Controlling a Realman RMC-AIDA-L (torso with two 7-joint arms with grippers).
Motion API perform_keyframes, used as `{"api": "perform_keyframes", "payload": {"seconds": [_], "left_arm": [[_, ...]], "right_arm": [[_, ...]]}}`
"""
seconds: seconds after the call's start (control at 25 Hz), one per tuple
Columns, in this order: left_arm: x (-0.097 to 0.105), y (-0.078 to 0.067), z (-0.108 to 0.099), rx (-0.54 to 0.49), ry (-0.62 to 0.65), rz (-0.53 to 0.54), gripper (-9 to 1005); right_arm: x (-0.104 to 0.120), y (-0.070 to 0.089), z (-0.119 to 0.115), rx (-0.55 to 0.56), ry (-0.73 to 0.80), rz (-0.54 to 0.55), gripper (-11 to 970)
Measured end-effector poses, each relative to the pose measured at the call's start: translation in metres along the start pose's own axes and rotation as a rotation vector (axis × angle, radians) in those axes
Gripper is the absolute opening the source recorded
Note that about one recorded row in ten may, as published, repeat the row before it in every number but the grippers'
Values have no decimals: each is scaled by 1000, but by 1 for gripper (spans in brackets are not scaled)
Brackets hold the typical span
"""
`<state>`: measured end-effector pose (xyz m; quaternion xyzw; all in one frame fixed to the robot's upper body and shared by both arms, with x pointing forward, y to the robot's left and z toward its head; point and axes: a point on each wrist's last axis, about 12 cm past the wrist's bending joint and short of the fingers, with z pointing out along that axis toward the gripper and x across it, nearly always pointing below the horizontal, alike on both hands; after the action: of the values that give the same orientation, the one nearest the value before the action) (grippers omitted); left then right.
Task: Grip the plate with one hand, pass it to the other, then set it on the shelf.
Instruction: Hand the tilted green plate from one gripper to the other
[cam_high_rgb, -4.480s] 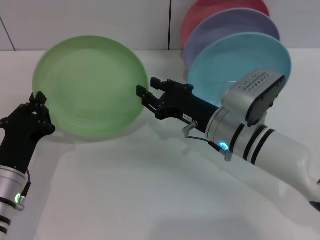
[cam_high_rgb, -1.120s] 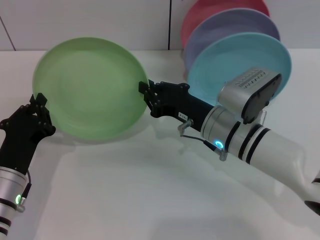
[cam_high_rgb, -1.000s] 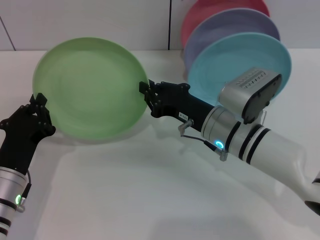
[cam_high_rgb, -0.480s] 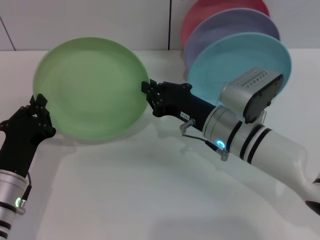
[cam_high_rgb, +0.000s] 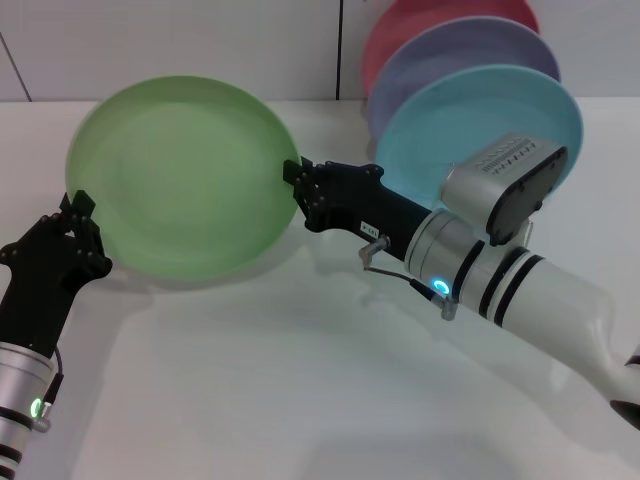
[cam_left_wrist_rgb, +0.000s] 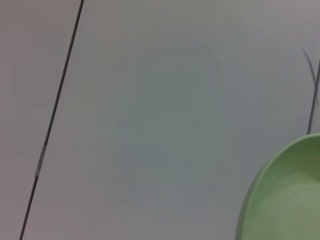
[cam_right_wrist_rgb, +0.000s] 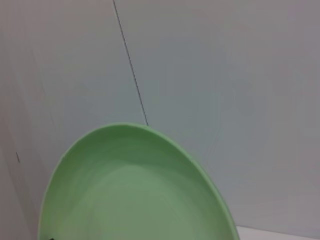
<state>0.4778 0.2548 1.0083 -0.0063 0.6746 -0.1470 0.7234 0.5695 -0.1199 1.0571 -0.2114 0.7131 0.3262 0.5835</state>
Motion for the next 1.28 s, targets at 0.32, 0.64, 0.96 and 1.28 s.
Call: {"api": "perform_keyframes", "payload": {"seconds": [0.32,0.64,0.96,1.28], "left_arm": [[0,-1,0,3,1,-2,178],[-3,-5,-7,50,-37,3,182],[-11,-2,-20,61,-111,2,186],[-21,11,-31,24,-192,-12,456]], "right_arm": [[-1,-2,1,18,-8,19,48],[-2,-7,2,51,1,35,37],[-4,-9,2,61,-4,34,31],[-6,-9,4,57,-7,7,27]]}}
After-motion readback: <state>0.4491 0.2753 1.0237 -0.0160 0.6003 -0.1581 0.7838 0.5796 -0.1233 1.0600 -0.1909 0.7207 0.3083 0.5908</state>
